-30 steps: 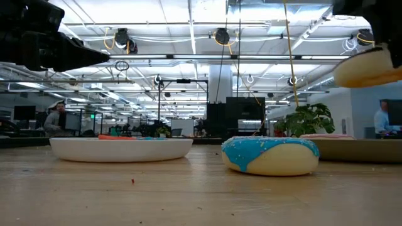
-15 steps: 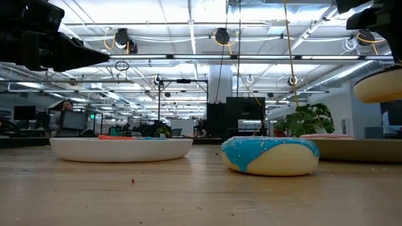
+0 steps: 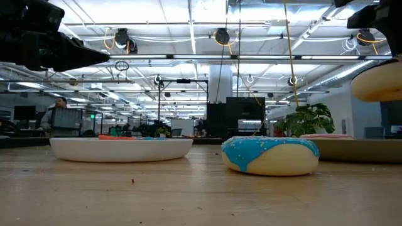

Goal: Pick & Place donuts
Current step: Put the big black donut on the green plate

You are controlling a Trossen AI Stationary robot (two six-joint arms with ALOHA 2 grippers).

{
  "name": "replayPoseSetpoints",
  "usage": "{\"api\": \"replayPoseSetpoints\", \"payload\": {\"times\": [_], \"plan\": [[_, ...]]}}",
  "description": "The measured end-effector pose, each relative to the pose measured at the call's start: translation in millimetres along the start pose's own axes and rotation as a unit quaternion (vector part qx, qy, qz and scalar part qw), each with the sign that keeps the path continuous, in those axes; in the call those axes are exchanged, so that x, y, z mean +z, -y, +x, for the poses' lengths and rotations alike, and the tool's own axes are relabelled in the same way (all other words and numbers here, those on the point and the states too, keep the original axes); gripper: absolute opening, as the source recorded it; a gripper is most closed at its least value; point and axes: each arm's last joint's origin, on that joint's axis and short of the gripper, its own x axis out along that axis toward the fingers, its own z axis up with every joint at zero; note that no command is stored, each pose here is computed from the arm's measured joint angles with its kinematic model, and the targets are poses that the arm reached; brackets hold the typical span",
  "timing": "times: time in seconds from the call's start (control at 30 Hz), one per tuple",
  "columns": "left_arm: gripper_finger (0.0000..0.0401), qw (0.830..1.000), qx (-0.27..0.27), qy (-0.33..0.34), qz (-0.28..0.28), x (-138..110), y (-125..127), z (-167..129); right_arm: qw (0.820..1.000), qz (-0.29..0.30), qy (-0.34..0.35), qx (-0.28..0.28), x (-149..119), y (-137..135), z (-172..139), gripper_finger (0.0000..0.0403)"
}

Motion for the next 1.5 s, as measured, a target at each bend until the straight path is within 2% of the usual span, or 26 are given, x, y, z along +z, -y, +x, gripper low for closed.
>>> {"api": "replayPoseSetpoints", "payload": {"times": [0.23,0.37,0.57,0.8,1.0,1.17,1.4,1.5], "plan": [[0.0042,1.000,0.000,0.000,0.000,0.0,0.0,0.0,0.999,0.021,0.027,-0.033,-10.3,21.5,-19.0,0.0015],[0.0042,1.000,0.000,0.000,0.000,-0.1,0.0,0.0,0.997,0.049,0.046,-0.031,-17.9,37.5,-29.2,0.0014],[0.0042,1.000,-0.001,-0.001,0.001,-0.2,0.1,0.0,0.995,0.082,0.051,-0.034,-31.1,55.5,-19.1,0.0014],[0.0042,1.000,-0.001,-0.001,0.001,-0.3,0.1,0.0,0.987,0.140,0.081,0.006,-45.6,67.2,1.1,0.0014],[0.0042,1.000,-0.001,-0.001,0.001,-0.3,0.1,0.0,0.989,0.142,0.044,0.018,-51.5,64.9,19.3,0.0013],[0.0042,1.000,-0.001,-0.001,0.001,-0.3,0.1,0.0,0.989,0.145,0.026,0.001,-50.8,59.5,33.4,0.0013],[0.0042,1.000,-0.001,0.000,0.000,-0.1,0.1,0.0,0.992,0.117,0.041,0.018,-39.2,43.2,45.5,0.0013],[0.0042,1.000,-0.001,0.000,0.000,-0.1,0.1,0.0,0.993,0.111,0.027,0.022,-36.6,40.3,50.1,0.0013]]}}
